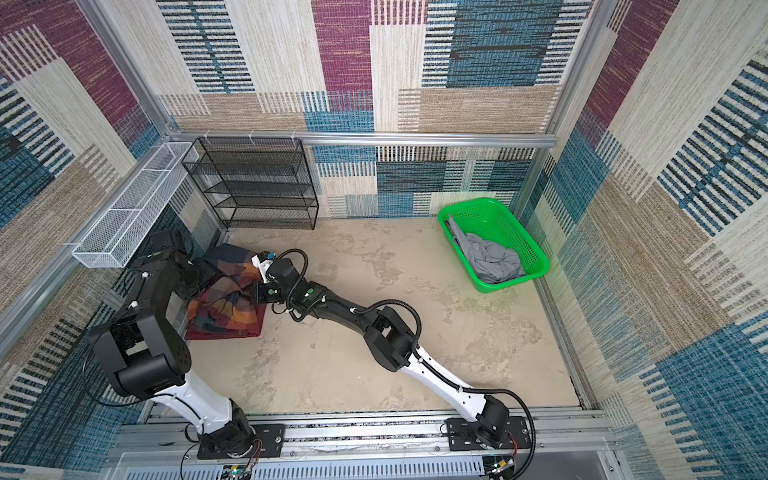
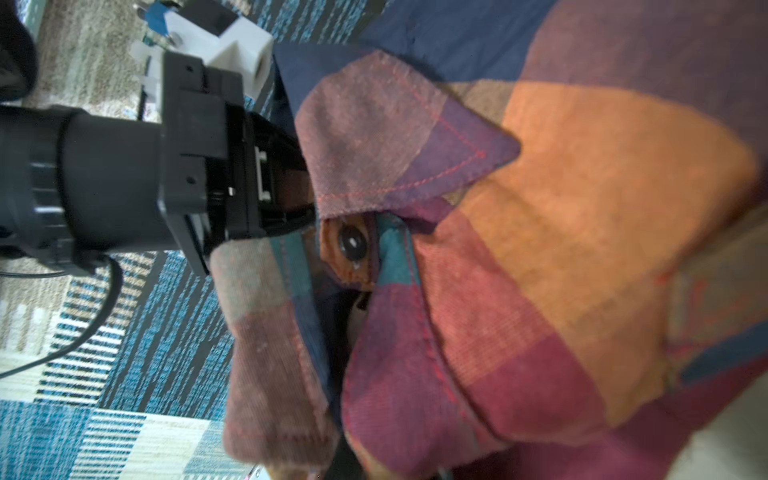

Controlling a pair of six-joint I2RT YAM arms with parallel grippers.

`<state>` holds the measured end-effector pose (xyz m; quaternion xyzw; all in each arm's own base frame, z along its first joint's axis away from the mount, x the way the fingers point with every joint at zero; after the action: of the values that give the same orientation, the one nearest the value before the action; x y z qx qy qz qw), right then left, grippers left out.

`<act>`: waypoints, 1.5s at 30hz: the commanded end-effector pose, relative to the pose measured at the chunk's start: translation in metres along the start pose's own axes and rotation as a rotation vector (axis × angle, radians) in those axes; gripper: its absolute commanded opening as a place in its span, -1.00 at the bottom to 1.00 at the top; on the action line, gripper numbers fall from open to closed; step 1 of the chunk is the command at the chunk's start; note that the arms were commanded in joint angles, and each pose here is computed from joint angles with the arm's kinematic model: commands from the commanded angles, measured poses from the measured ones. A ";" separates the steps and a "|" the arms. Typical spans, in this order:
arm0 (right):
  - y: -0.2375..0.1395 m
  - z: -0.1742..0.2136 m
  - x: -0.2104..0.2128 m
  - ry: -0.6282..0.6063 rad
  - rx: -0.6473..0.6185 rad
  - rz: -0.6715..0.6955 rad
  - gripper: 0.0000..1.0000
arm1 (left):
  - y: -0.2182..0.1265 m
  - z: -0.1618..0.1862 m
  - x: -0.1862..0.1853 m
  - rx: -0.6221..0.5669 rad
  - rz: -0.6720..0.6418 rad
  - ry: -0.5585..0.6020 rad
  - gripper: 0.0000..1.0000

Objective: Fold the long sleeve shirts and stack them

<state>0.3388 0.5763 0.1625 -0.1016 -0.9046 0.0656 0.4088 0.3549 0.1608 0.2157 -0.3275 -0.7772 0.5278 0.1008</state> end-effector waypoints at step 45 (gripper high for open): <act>-0.015 -0.005 -0.018 0.085 -0.073 0.260 0.74 | -0.108 0.064 0.017 -0.181 0.139 -0.008 0.79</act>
<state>0.3476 0.5642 0.1586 -0.1962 -0.8782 0.0665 0.4311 0.2672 0.0976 0.2832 -0.3799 -0.7948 0.4723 0.0302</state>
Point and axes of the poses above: each gripper's point midway between its finger pads, its own y axis out along the fingers, its own x axis along the line the jaws close on, z = x × y, the point moved 9 cm from there along -y, back along the fingers, and after that the axes turned 6 degrees about -y, right-handed, at the moved point
